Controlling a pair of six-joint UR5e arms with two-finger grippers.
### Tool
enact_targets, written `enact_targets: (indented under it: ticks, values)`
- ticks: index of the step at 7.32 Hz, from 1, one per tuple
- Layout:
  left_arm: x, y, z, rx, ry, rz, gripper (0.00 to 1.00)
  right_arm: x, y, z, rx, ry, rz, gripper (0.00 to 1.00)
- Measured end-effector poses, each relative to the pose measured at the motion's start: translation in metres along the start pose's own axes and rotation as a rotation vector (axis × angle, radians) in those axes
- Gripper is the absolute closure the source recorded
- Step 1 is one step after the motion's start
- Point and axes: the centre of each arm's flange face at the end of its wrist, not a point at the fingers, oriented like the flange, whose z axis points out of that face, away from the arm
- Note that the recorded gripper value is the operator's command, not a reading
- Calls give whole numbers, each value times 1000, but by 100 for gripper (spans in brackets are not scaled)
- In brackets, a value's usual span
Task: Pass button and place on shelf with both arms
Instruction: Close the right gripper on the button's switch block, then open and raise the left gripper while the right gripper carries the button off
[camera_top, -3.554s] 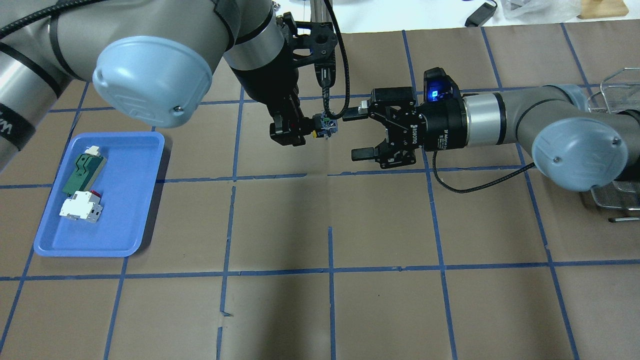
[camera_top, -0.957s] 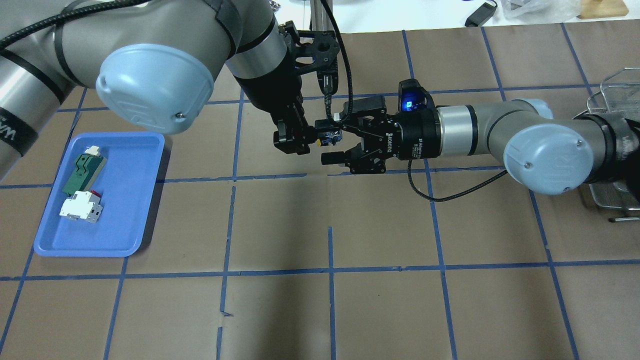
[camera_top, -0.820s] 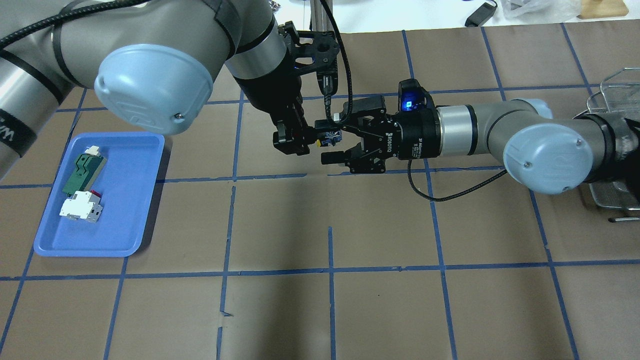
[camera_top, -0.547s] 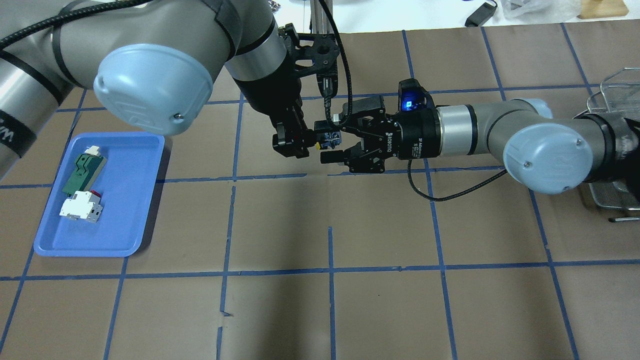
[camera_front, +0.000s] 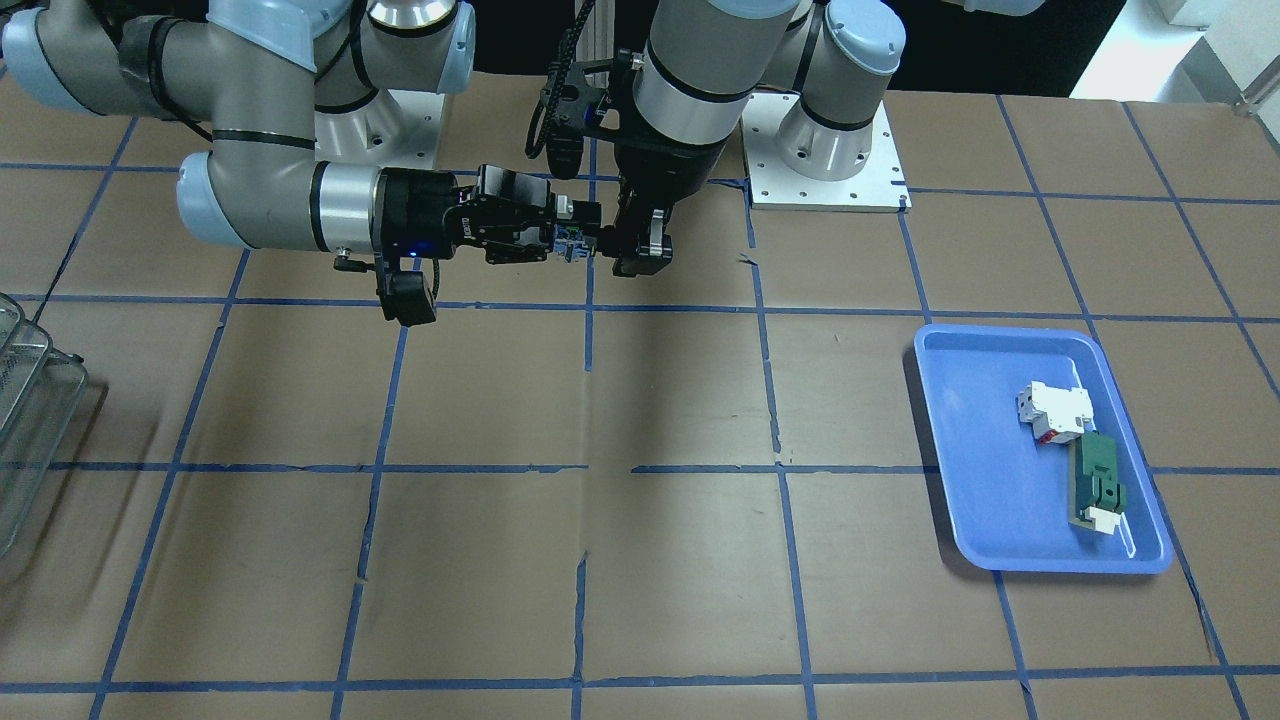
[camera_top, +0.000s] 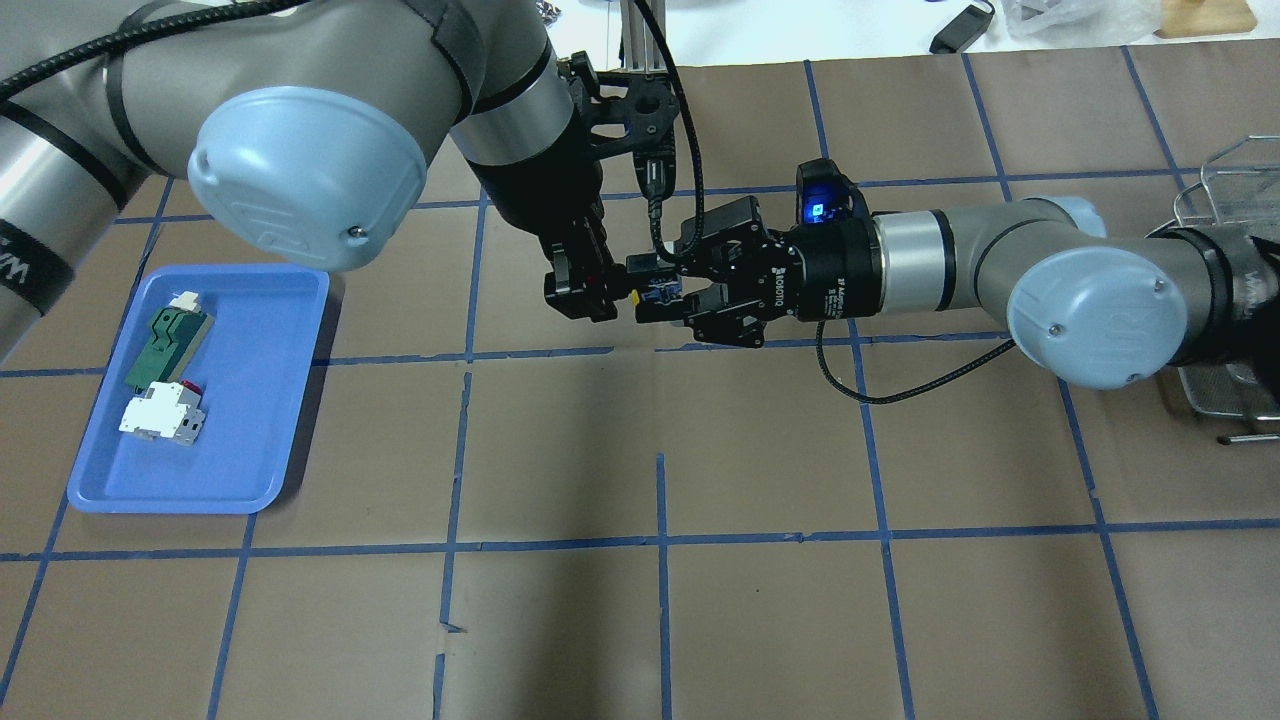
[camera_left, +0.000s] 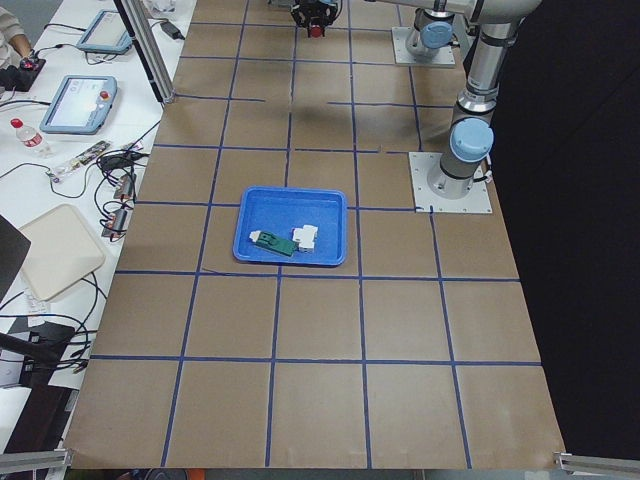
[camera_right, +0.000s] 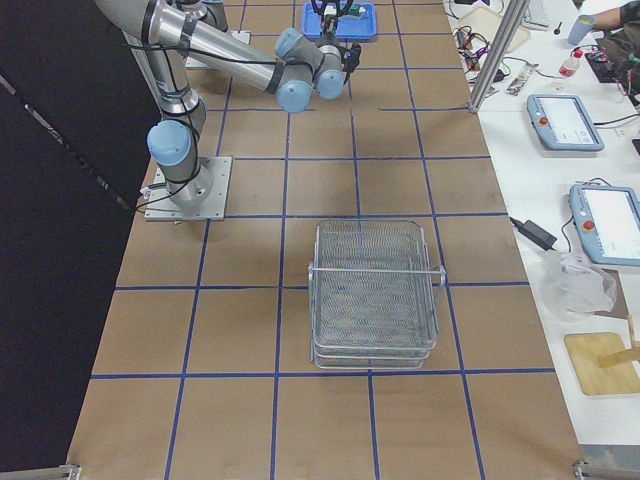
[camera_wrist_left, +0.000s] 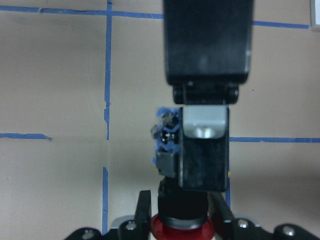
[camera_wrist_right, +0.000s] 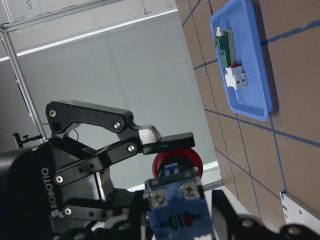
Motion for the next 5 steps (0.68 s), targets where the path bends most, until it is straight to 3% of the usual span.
enact_targets:
  ticks: [3, 4, 5]
  values:
    - [0, 0, 0, 0, 0, 0, 100, 2, 1, 0, -2, 3, 1, 96]
    - [0, 0, 0, 0, 0, 0, 73, 2, 1, 0, -2, 3, 1, 97]
    - [-1, 0, 1, 0, 1, 0, 31, 1, 1, 0, -2, 3, 1, 98]
